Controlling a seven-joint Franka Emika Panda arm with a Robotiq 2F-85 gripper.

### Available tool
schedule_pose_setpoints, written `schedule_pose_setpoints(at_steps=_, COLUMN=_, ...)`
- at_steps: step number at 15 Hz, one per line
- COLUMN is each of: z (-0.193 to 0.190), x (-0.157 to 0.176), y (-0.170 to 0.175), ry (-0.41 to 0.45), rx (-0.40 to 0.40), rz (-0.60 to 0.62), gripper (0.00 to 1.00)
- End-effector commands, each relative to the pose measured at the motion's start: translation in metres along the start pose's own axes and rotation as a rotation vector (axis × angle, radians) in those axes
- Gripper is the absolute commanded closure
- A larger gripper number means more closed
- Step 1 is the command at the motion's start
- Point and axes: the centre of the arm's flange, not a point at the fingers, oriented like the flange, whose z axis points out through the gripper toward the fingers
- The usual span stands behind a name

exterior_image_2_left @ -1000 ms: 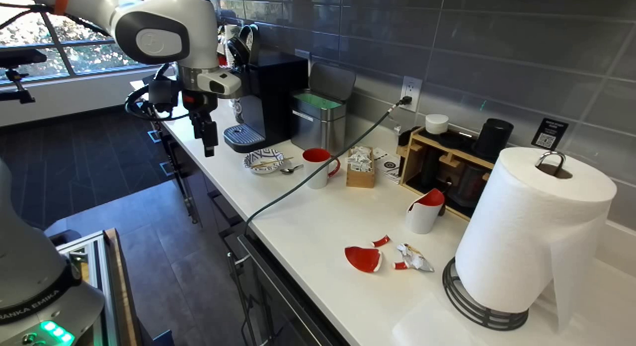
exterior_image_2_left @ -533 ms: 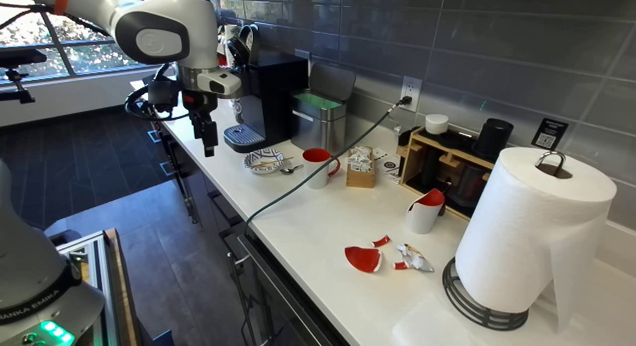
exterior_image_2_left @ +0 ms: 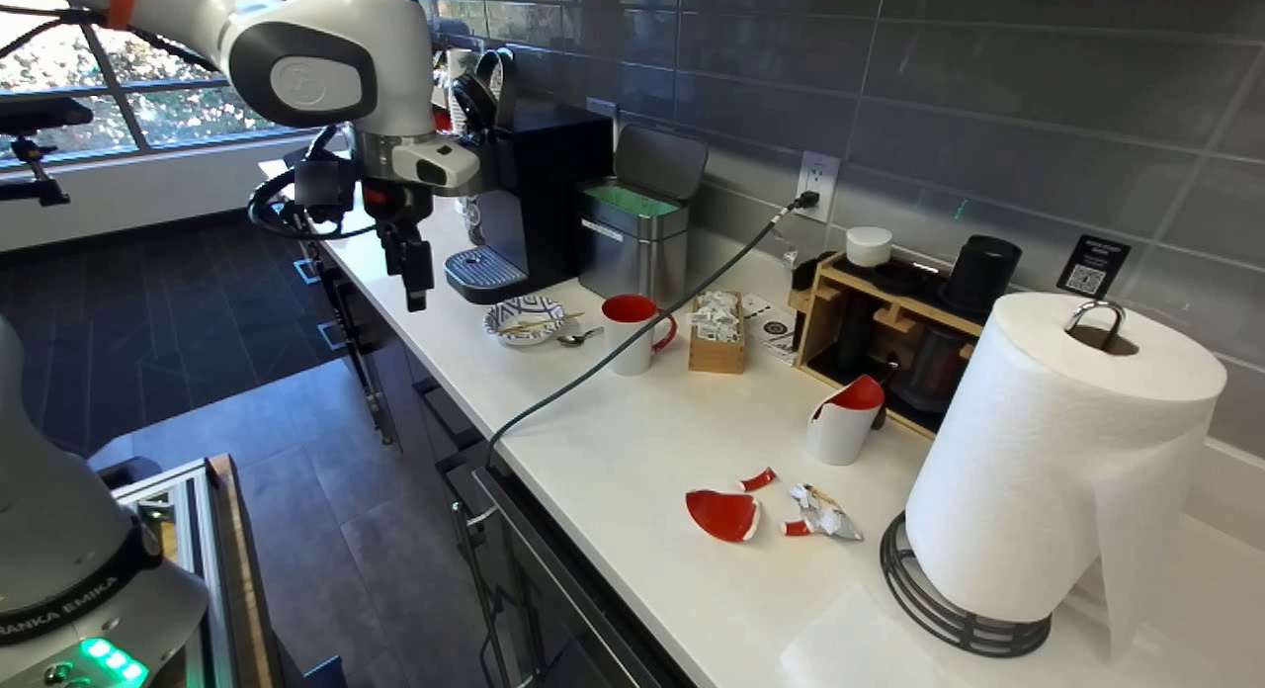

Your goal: Remove the white container from inside the coffee maker and put on top of the coffee maker

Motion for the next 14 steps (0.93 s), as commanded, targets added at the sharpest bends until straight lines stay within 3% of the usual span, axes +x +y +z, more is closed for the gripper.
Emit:
schedule_pose_setpoints(at_steps=1, z=-0.020, x=-0.015, y=-0.044, ry=0.062, rx=0.034, rz=0.084, gripper=0.00)
schedule_pose_setpoints(at_steps=5, z=-0.063, x=-0.035, y=-0.123, ry=0.229, rx=0.090, rz=0.209, gripper=0.00)
schedule_pose_setpoints(at_steps=7, z=-0.083, x=-0.046, y=-0.168, ry=0.361, rx=0.105, rz=0.176, gripper=0.00)
schedule_pose_setpoints(at_steps=12, z=-0.103, x=-0.059, y=-0.289, ry=0.581, rx=-0.030, rz=-0.109, gripper=0.00)
schedule_pose_setpoints(at_steps=14, z=-0.100, x=-0.053, y=-0.333, ry=0.639, rx=-0.119, rz=-0.206, gripper=0.00)
